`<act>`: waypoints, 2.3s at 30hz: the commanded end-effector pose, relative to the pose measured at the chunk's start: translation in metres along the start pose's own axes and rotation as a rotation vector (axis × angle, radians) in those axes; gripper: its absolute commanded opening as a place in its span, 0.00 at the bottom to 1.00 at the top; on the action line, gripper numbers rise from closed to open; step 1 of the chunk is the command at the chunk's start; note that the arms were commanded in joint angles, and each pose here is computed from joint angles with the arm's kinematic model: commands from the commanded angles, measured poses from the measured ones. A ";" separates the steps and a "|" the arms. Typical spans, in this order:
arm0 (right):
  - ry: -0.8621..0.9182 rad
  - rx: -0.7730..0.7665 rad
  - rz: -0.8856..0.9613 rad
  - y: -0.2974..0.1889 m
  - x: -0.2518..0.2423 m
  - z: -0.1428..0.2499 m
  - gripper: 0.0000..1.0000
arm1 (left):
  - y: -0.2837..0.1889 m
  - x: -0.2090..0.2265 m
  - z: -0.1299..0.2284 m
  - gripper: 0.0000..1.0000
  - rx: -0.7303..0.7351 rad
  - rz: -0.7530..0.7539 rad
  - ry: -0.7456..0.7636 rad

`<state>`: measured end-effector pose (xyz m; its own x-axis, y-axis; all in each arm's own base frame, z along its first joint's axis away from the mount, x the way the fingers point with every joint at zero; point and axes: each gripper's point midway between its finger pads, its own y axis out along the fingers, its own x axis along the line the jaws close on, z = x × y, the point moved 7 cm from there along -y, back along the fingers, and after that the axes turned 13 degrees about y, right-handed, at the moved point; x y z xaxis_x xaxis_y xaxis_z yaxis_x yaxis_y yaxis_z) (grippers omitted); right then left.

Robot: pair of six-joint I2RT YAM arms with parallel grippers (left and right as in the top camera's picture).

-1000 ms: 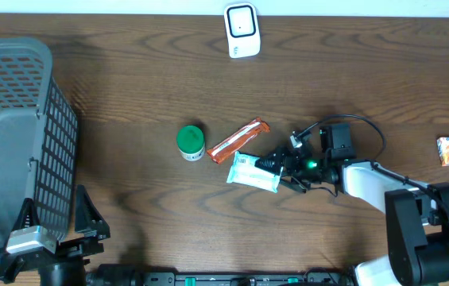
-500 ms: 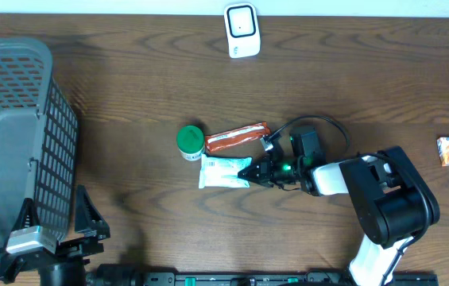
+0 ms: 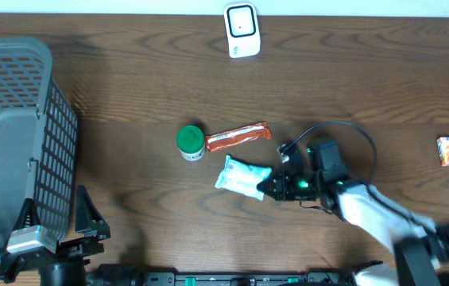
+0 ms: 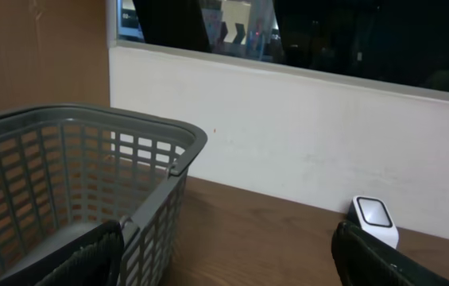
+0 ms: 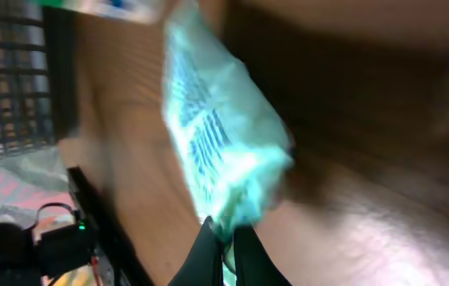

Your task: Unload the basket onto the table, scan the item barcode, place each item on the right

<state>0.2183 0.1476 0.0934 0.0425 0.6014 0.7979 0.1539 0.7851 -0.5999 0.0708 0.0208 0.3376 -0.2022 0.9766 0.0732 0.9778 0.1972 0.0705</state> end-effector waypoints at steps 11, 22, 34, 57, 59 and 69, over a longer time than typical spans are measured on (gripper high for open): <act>0.122 -0.078 0.287 -0.014 -0.028 0.008 0.99 | 0.000 0.001 0.001 0.84 -0.004 -0.004 0.015; 0.760 -0.124 0.366 0.003 -0.022 0.036 0.99 | 0.000 0.001 0.001 0.84 -0.005 -0.004 0.015; 0.140 -0.213 0.504 0.009 -0.040 0.007 0.99 | 0.000 0.001 0.001 0.84 -0.005 -0.004 0.015; -0.249 0.168 0.358 0.050 -0.062 0.030 0.99 | 0.000 0.001 0.001 0.84 -0.004 -0.004 0.015; -0.243 0.175 0.360 0.050 -0.063 0.031 0.98 | 0.000 0.001 0.001 0.84 -0.004 -0.004 0.015; -0.235 0.285 0.354 0.060 -0.060 0.055 0.75 | 0.000 0.001 0.001 0.84 -0.004 -0.004 0.015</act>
<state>0.2194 0.1906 0.0577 -0.3551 0.7115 0.6063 0.0734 0.6678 -0.7407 0.0709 0.0208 0.3374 -0.2022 0.9766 0.0734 0.9779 0.1972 0.0698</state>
